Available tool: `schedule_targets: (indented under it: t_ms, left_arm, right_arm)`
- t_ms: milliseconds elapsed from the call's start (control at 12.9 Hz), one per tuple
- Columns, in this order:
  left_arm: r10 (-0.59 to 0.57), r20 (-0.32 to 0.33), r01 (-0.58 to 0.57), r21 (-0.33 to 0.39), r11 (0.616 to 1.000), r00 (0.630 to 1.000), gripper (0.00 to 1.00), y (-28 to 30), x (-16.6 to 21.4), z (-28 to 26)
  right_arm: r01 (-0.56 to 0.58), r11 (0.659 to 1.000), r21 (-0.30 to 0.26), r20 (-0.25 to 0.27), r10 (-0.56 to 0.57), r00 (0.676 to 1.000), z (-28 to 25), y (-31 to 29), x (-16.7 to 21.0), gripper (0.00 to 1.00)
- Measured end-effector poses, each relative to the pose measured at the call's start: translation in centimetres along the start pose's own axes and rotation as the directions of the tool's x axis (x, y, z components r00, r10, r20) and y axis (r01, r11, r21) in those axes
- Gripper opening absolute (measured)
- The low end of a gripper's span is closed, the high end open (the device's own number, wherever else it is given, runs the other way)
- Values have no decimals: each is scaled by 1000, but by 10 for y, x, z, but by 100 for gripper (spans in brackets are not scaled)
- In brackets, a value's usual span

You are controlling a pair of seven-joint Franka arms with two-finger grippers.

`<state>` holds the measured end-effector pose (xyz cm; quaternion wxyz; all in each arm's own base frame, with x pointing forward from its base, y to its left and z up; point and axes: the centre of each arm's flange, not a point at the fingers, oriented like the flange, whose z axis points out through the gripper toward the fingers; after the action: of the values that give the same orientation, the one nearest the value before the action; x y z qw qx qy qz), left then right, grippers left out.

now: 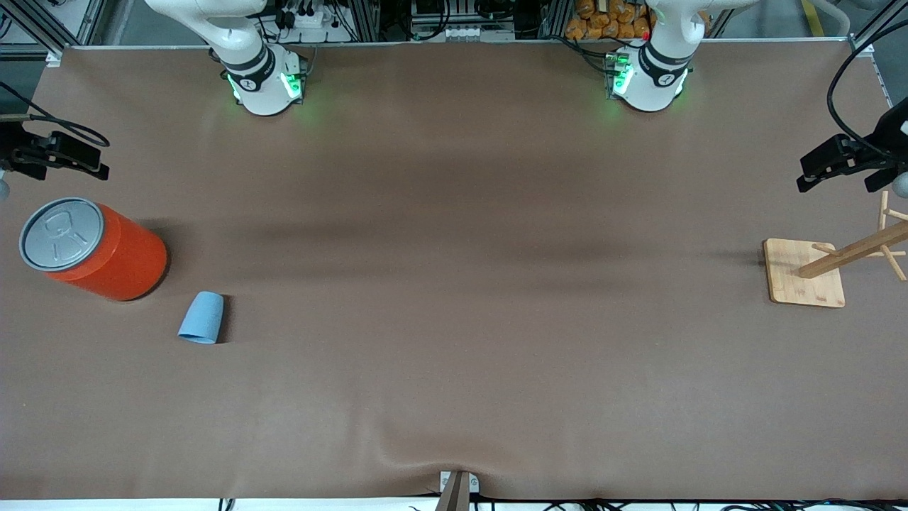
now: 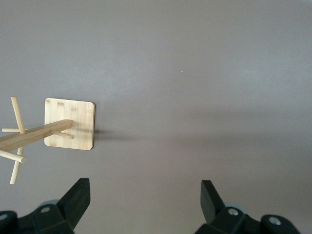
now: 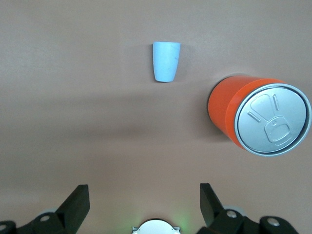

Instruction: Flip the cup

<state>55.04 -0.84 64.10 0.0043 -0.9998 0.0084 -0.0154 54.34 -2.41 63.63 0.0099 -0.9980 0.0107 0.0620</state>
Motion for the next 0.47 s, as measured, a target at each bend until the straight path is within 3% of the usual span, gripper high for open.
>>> schedule_targets:
  t_ms: [466]
  left_arm:
    - [1,0,-1,0,1000,1000,100,1,0,0]
  right_arm:
    - [-4,1000,-1,-26,4,1000,-3,0,3,100]
